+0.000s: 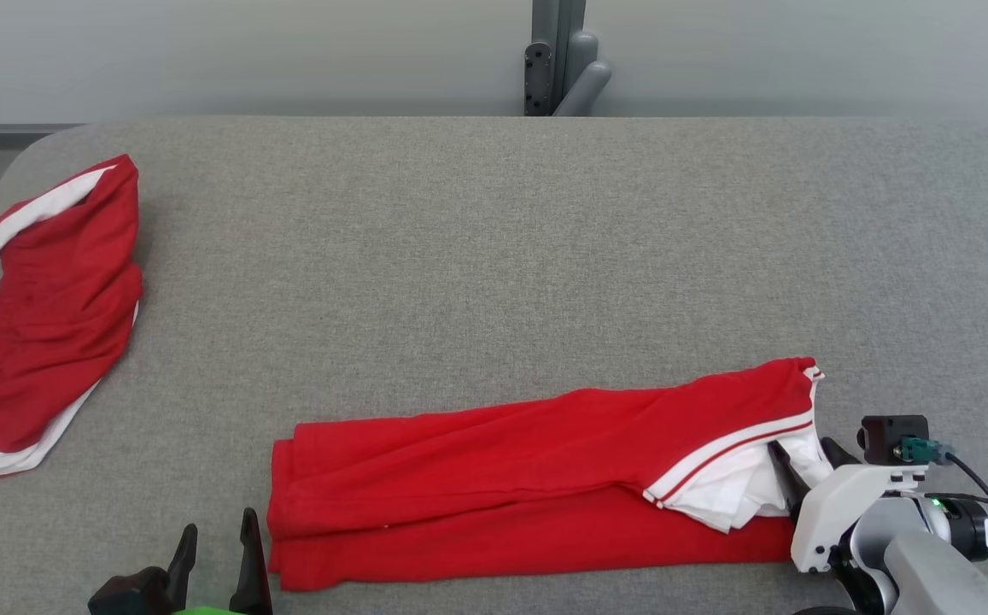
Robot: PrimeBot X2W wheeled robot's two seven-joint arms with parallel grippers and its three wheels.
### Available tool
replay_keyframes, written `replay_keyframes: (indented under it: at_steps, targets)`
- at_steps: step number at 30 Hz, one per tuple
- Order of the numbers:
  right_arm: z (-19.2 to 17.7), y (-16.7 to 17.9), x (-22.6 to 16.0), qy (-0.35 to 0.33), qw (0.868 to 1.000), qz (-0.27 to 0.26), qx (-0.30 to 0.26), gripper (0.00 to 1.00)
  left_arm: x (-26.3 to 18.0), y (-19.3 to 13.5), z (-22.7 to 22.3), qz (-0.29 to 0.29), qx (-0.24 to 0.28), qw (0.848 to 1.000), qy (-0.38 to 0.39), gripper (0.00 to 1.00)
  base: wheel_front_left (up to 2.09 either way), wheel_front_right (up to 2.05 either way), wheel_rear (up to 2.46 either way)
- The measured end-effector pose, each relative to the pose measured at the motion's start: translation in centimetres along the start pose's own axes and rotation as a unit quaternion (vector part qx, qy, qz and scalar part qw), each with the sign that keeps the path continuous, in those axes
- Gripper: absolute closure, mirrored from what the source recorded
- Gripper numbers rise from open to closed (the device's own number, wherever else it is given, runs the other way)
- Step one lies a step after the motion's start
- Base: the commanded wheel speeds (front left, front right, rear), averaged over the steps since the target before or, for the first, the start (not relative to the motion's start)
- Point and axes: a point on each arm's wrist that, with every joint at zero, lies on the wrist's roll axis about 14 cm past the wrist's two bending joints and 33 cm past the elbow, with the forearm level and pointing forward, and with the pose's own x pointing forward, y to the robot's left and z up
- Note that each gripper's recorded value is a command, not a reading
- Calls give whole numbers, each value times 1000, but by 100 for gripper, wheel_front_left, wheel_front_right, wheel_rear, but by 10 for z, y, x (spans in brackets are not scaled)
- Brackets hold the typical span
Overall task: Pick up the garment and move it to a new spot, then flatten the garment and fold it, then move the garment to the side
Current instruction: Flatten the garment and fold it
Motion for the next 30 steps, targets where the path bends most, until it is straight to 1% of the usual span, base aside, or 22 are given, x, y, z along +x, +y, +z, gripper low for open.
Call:
replay_keyframes:
  at_steps: [2,3,4,8,11,14,17,20,22,24,25,28,30]
  targets:
    - [-6,4,1,17,1000,5,5,0,1,0,1,0,0,1000,-1,0,0,0,0]
    - [-7,5,1,19,1000,6,11,37,1,-1,1,-1,0,1000,-2,0,0,0,0]
    - [-8,6,3,24,1000,8,17,100,3,-3,3,-4,1,1000,-5,0,0,0,0]
    - [-6,-3,4,15,999,-4,28,100,6,-6,5,-7,0,1000,-6,0,0,0,0]
    - [-1,-15,5,-7,999,-23,44,100,7,-7,5,-9,0,1000,-5,0,0,0,0]
    - [7,-47,2,-34,995,-71,62,100,8,-8,4,-9,-3,1000,-4,0,0,0,0]
    - [5,-87,-10,-41,988,-126,73,100,9,-9,3,-11,-3,1000,-1,0,0,0,0]
    - [3,-107,-18,-42,983,-159,82,100,10,-10,2,-12,-6,1000,0,0,0,0,0]
    - [12,-112,-20,-58,981,-165,80,100,11,-11,1,-14,-6,1000,2,0,0,0,0]
    - [23,-111,-21,-78,981,-161,72,100,12,-14,0,-18,-7,1000,3,0,0,0,0]
    - [26,-104,-20,-87,982,-152,66,100,13,-16,-1,-20,-7,1000,5,0,0,0,0]
    - [36,-65,-13,-109,988,-101,48,100,15,-21,-1,-29,-6,1000,5,0,0,0,0]
    - [45,-39,-12,-127,989,-64,40,100,17,-27,0,-38,-5,999,5,0,0,0,0]
